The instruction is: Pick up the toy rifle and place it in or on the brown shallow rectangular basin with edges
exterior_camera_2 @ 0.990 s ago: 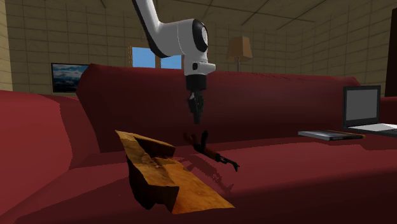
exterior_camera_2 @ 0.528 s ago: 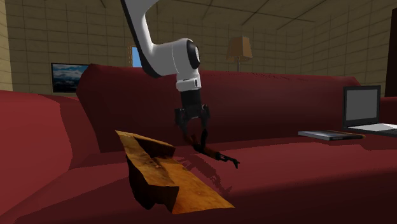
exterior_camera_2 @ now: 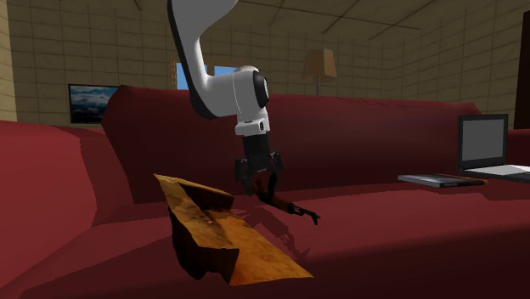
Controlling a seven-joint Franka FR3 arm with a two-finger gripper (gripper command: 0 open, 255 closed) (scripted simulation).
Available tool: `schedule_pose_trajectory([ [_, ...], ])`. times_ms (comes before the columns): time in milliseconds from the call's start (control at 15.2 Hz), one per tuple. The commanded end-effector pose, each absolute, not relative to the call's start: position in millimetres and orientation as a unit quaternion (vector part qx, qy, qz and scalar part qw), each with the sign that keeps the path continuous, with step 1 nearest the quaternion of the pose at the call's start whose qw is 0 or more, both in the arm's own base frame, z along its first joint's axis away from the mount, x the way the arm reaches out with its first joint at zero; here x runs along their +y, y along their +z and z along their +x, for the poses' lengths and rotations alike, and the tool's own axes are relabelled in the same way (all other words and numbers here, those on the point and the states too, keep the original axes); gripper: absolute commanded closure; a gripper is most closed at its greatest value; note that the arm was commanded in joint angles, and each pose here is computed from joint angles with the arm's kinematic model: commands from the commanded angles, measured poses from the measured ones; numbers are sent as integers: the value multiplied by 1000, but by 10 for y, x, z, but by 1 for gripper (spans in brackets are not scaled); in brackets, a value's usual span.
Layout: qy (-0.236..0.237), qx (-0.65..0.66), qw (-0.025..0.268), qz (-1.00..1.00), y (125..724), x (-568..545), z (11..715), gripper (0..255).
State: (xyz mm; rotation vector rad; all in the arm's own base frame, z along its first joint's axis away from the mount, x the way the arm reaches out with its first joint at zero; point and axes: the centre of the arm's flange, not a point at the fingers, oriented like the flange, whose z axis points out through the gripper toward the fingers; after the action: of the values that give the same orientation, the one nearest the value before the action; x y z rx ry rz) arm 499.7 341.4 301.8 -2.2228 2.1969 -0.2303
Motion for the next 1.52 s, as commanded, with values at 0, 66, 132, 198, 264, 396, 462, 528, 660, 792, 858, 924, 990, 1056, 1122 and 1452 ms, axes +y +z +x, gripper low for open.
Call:
schedule_pose_trajectory([
  [0,-74,701,4,-709,2997,3415,5002,0],
  [66,-74,701,4,-709,2997,3415,5002,0],
  [132,-74,701,4,-709,2997,3415,5002,0],
  [198,-74,701,4,-709,2997,3415,5002,0],
  [264,-74,701,4,-709,2997,3415,5002,0],
  [396,-74,701,4,-709,2997,3415,5002,255],
  [462,-74,701,4,-709,2997,3415,5002,255],
  [528,-74,701,4,-709,2997,3415,5002,255],
  [660,-74,701,4,-709,2997,3415,5002,255],
  [792,-74,701,4,-709,2997,3415,5002,255],
  [858,-74,701,4,-709,2997,3415,5002,255],
  [924,-74,701,4,-709,2997,3415,5002,255],
  [990,-74,701,4,-709,2997,3415,5002,255],
  [1056,-74,701,4,-709,3049,3415,5002,255],
  [1122,-74,701,4,-709,3102,3415,5002,255],
  [1452,-74,701,4,-709,3366,3415,5002,255],
])
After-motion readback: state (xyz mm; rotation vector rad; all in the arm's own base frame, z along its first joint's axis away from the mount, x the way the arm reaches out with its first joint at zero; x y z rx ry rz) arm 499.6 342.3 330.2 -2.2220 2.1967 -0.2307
